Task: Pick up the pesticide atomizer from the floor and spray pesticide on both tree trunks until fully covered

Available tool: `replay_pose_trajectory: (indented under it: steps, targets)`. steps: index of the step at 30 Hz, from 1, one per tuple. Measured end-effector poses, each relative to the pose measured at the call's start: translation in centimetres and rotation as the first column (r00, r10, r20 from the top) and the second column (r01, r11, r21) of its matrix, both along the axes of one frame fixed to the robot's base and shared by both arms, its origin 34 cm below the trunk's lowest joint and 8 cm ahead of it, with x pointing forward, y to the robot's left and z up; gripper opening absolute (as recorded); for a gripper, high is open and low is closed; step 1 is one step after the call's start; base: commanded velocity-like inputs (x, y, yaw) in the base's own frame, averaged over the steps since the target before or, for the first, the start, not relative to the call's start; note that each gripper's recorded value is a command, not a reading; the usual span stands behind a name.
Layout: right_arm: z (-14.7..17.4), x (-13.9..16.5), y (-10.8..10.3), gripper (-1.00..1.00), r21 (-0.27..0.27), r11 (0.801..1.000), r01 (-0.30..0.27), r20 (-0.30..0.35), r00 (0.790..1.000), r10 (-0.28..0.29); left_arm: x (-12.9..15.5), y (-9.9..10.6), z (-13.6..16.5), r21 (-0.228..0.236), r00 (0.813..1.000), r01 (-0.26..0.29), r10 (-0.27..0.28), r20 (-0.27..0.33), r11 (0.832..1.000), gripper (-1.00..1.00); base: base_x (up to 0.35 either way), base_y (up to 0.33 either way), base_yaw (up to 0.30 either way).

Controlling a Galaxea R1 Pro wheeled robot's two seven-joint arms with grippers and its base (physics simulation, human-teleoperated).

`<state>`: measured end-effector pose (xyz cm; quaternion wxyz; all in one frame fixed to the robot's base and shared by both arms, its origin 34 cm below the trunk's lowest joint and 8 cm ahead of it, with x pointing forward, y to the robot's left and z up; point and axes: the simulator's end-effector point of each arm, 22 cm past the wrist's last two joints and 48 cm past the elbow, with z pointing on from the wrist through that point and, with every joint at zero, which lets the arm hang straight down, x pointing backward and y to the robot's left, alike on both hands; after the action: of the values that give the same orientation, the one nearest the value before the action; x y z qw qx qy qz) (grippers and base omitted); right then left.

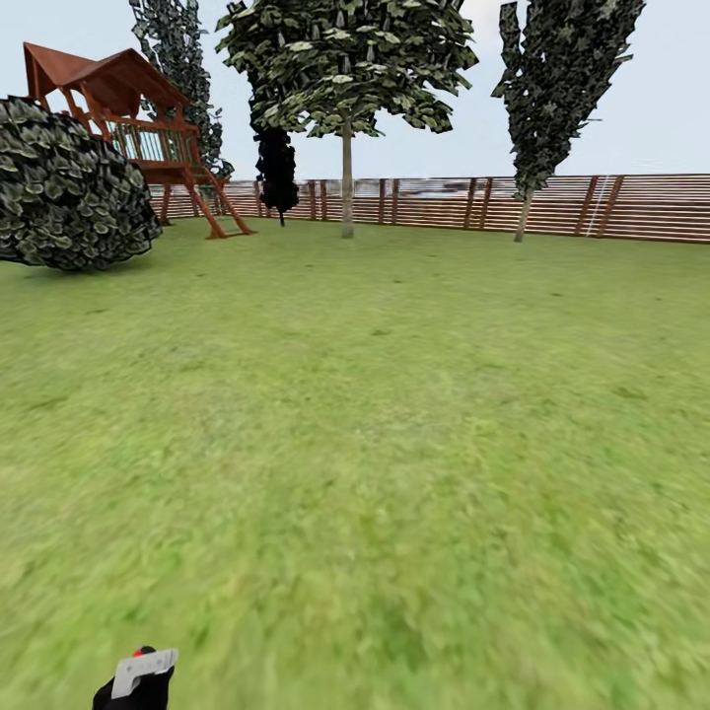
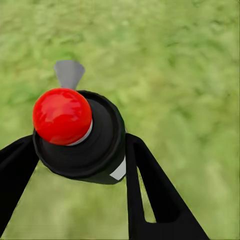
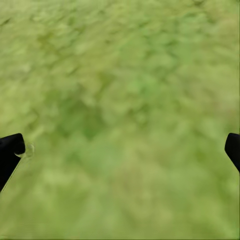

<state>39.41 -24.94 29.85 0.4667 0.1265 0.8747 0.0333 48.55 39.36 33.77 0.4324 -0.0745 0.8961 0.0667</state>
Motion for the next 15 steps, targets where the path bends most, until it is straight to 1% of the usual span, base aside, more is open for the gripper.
replay_pose_trajectory:
  steps: [1,3,15]
  targets:
    - [0.01,0.01,0.00,1.00,0.000,1.000,0.000,0.000,1.000,0.000,0.44,0.33,0.52,0.009,1.000,0.000,0.000,0.013,1.000,-1.00,0.340,0.000,0.000]
    - [0.01,0.01,0.00,1.00,0.000,1.000,0.000,0.001,1.000,0.000,0.59,0.62,0.87,0.019,1.000,0.000,0.000,0.019,1.000,-1.00,0.340,0.000,0.000]
    - [0.00,0.00,-0.01,1.00,0.000,1.000,0.000,0.000,1.000,0.000,0.42,0.90,0.90,0.025,1.000,-0.004,0.003,0.017,1.000,-1.00,0.340,0.000,0.000]
